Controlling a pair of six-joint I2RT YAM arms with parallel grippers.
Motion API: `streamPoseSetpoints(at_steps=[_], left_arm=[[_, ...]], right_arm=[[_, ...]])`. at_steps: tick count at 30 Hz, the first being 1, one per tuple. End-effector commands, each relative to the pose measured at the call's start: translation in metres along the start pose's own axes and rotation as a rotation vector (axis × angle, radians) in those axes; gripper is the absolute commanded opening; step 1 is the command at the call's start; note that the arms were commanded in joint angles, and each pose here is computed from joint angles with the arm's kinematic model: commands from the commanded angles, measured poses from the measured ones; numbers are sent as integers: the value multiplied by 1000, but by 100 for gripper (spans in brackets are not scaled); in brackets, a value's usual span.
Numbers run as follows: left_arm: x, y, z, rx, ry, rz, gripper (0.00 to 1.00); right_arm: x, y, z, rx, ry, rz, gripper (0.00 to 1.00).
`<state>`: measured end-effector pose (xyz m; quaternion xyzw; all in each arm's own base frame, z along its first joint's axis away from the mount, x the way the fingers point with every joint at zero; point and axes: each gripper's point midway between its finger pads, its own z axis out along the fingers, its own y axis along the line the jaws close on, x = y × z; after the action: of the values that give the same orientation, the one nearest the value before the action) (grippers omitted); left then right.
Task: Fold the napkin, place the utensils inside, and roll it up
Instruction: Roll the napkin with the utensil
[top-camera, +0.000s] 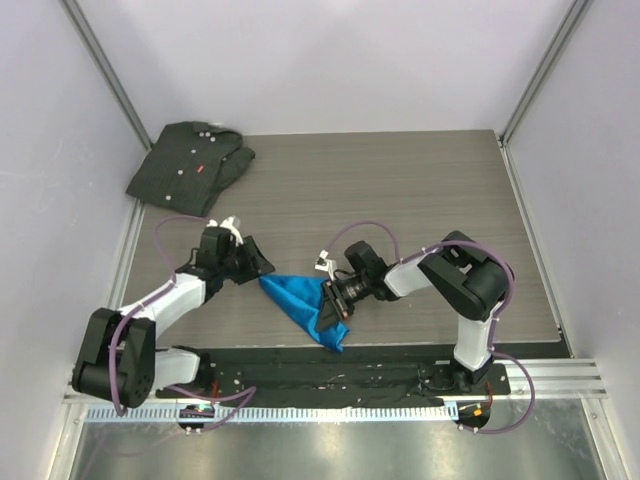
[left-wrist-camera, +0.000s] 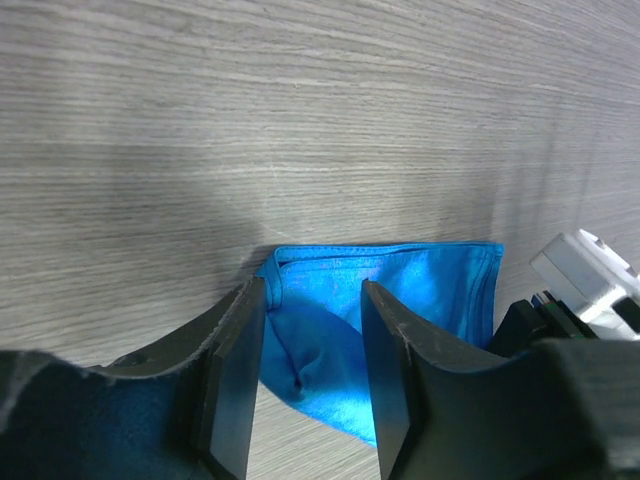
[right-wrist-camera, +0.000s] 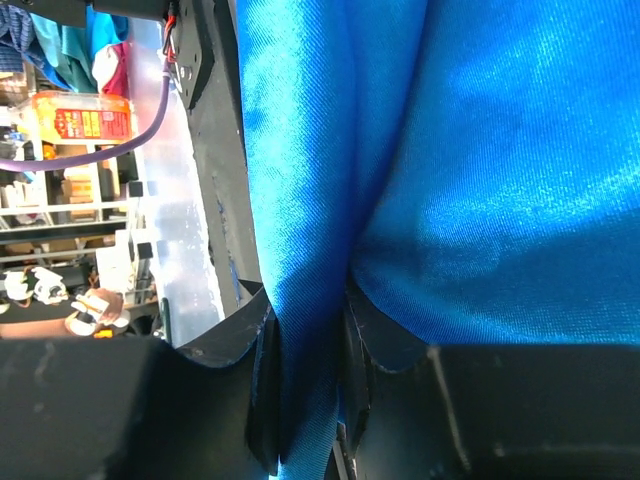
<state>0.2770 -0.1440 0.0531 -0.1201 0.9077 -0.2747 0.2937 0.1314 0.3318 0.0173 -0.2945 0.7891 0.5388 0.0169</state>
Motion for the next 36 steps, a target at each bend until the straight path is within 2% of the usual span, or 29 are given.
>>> streamPoseSetpoints(at_steps=[1,6,8,9,10,12,13,15,16,18,22,28,33,34,36], left_arm=[[-15,-14,-7,67,-86,31,48],[-5,-16,-7,106,-63,25,49],[-2,-16,-4,114,-51,27,43],[-1,-16,-3,116,-46,26,40],[0,-15,-1,114,-38,23,33],[0,-14,3,115,-32,27,26],[3,-11,7,102,-14,23,20],[3,-9,10,86,7,31,14],[5,-7,12,75,23,31,6],[2,-1,18,33,37,28,0],[14,13,24,-35,113,12,0],[23,19,28,-68,166,6,0],[27,20,26,-86,186,7,0],[27,20,26,-87,189,7,0],[30,21,26,-94,201,4,0]], right_arm=[[47,-54,-3,208,74,151,30],[48,-57,-3,211,77,170,30],[48,-59,-3,216,76,171,30],[48,-59,-3,218,74,173,30],[47,-60,-3,220,72,175,30],[46,-60,-4,228,67,172,30],[45,-60,-5,232,64,170,31],[43,-60,-7,250,61,167,32],[41,-60,-8,255,59,156,34],[39,-60,-11,286,58,148,36],[27,-55,-20,337,34,113,41],[3,-44,-45,469,6,35,57],[-36,-13,-75,575,-83,-121,73],[-44,-15,-84,638,-112,-150,75],[-58,3,-92,680,-153,-260,80]])
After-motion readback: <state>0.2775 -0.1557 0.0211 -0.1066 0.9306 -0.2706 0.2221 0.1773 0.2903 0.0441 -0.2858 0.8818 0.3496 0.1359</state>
